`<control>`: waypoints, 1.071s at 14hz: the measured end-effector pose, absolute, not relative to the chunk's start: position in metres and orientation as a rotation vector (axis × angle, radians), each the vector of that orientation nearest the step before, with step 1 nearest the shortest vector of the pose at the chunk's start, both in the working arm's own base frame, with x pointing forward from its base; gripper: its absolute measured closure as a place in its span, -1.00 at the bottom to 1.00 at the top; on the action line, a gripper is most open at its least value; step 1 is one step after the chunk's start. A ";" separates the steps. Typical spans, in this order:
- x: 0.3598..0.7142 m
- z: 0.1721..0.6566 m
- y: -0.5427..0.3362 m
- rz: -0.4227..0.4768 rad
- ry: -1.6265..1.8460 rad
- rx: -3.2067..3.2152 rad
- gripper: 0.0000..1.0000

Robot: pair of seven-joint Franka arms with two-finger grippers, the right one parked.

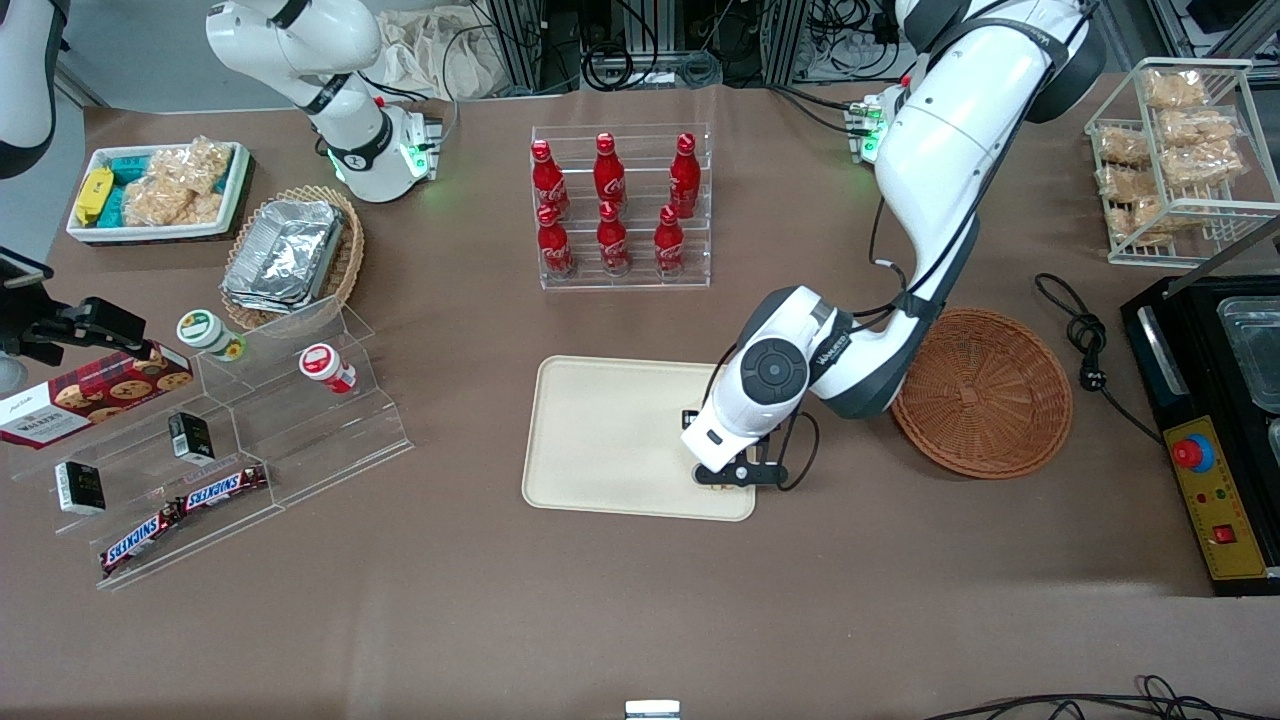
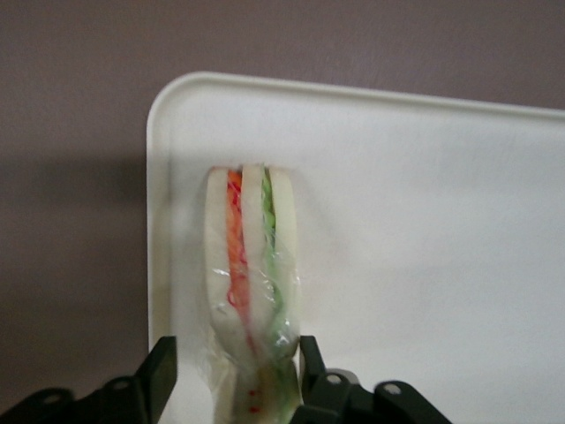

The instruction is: Place sandwich from basket to tray

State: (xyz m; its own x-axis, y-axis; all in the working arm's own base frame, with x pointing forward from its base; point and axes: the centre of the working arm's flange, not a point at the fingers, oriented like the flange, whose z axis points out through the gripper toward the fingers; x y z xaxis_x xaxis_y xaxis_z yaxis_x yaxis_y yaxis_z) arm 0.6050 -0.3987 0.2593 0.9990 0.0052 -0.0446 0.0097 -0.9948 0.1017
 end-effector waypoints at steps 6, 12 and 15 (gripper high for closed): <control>0.612 0.370 -0.351 -0.059 0.093 3.123 -0.99; 0.577 0.469 -0.248 0.066 0.266 3.197 -0.98; 0.565 0.490 -0.201 0.039 0.311 3.241 -0.98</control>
